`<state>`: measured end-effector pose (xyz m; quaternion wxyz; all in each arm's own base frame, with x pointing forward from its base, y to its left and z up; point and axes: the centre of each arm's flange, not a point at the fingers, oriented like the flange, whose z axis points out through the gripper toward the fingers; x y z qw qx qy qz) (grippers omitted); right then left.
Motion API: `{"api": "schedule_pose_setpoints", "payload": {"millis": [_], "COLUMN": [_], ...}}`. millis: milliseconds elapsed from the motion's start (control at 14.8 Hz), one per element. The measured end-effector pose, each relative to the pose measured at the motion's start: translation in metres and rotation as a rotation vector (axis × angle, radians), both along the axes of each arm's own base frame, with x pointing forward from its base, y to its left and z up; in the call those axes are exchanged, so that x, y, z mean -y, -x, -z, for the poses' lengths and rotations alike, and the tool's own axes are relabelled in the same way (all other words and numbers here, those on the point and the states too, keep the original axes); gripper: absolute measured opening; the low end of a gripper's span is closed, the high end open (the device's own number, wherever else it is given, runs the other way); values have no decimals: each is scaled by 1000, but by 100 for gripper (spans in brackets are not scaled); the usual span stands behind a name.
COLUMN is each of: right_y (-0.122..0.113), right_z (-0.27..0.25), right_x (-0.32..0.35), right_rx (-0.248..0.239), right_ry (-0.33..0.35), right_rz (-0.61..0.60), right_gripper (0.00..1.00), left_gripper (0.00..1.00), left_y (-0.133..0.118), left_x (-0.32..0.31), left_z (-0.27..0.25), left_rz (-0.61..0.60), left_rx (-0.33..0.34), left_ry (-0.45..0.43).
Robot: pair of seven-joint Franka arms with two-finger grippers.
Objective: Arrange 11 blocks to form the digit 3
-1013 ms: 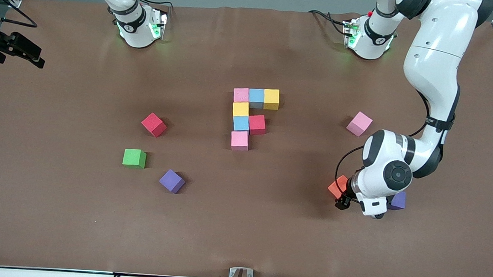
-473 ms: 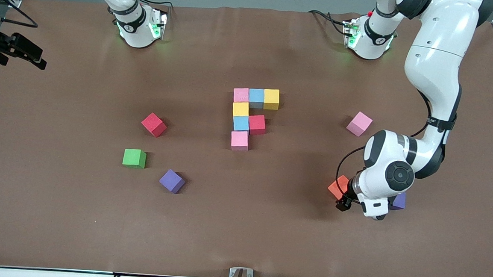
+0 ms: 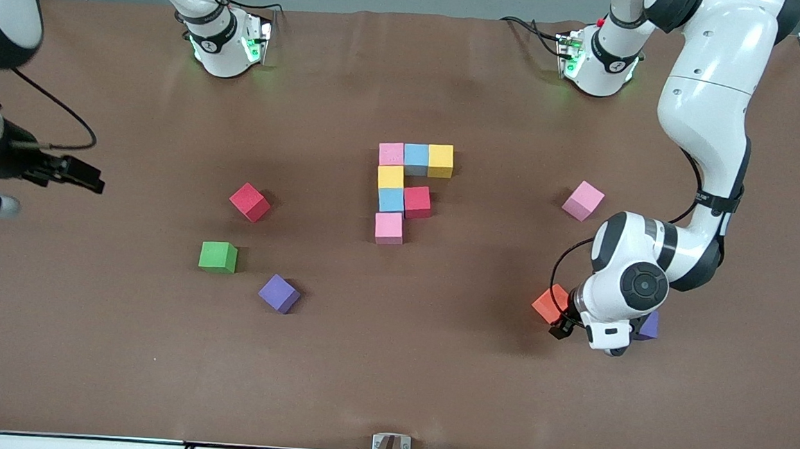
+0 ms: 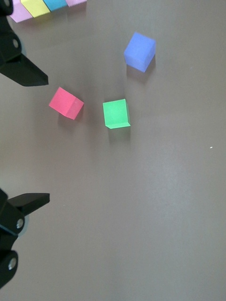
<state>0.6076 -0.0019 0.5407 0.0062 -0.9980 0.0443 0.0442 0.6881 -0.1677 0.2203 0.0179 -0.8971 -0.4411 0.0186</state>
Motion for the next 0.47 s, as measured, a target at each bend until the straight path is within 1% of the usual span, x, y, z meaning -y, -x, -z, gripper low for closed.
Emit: {"api": "schedule_pose_setpoints", "payload": {"millis": [135,338,405,473], "right_y": [-7,-8,-7,-6], "right_z": [19,28,29,33], "right_x": [0,0,0,0], "right_rx": [-23,-39,-43,-51], "right_ry": [0,1,3,7], "right_rz": [1,6,23,58], "right_gripper": [100,100,100,100], "left_gripper": [99,96,91,91], "left_y": [2,11,14,15], "left_x": [2,8,10,11], "left_z": [5,19,22,24], "left_rz": [5,15,18,19], "left_rx": [-9,-34,-41,-45], "left_ry": [0,1,0,0]}}
